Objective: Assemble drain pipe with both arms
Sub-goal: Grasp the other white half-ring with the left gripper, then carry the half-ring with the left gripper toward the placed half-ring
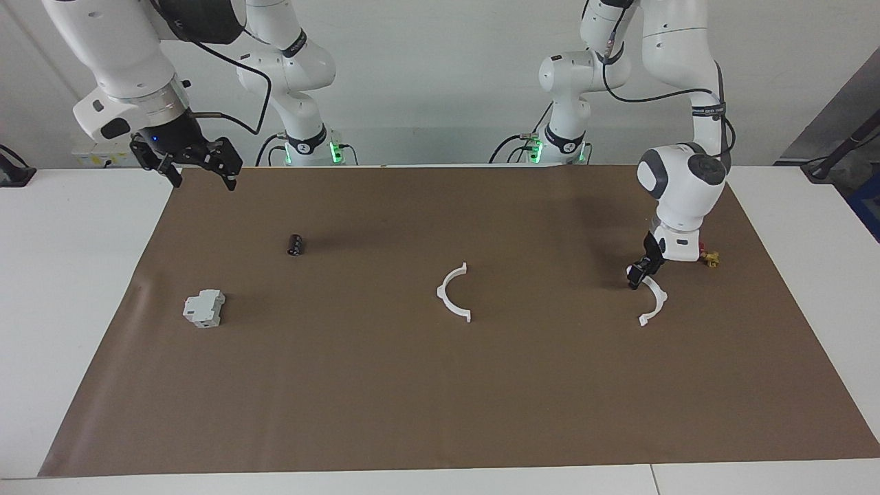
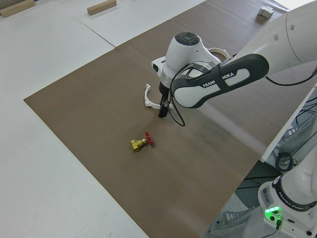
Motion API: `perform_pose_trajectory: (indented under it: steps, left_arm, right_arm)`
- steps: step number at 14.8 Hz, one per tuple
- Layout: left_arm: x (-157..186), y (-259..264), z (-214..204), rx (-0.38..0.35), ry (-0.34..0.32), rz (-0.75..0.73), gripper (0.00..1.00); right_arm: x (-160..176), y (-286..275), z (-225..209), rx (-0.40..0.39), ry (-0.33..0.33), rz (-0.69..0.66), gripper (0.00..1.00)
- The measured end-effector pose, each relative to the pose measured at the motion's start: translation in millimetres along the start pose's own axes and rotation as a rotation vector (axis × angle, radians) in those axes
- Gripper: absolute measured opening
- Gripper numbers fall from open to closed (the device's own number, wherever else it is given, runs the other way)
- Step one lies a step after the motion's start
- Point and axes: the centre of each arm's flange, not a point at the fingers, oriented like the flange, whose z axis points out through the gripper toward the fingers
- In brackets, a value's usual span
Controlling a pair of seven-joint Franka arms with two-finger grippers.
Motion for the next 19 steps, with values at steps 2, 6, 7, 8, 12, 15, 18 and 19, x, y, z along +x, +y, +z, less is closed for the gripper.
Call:
perform_pose_trajectory:
  steps: [2, 6, 7, 8, 12, 15, 18, 19]
  left_arm:
    - [1.8, 1.7, -3.1, -0.004, 0.007, 0.001, 0.44]
    - [2.9, 4.6, -5.0, -0.005, 0.009, 0.008, 0.07]
    - [2.8, 6.7, -5.4, -0.004, 0.007, 0.011, 0.07]
    - [3.8, 9.3, -7.1, -0.004, 0.005, 0.014, 0.07]
    - [2.5, 49.8, -28.5, -0.002, -0.015, -0.049, 0.07]
    - [-25.5, 105.7, -39.7, -0.002, -0.033, -0.129, 0.07]
    - [-80.5, 169.2, -44.6, 0.003, -0.054, -0.154, 0.07]
    - [-100.6, 188.6, -47.7, 0.01, -0.062, -0.153, 0.07]
  right_arm:
    - [0.0, 0.5, 0.0, 0.0, 0.0, 0.001, 1.0]
    - [0.0, 0.5, 0.0, 0.0, 0.0, 0.001, 1.0]
    - [0.0, 0.5, 0.0, 0.0, 0.0, 0.001, 1.0]
    - [0.0, 0.5, 0.0, 0.0, 0.0, 0.001, 1.0]
    - [0.0, 0.5, 0.0, 0.0, 0.0, 0.001, 1.0]
    - [0.0, 0.5, 0.0, 0.0, 0.0, 0.001, 1.0]
    - [0.0, 0.5, 0.0, 0.0, 0.0, 0.001, 1.0]
    - [0.0, 0.5, 0.0, 0.0, 0.0, 0.001, 1.0]
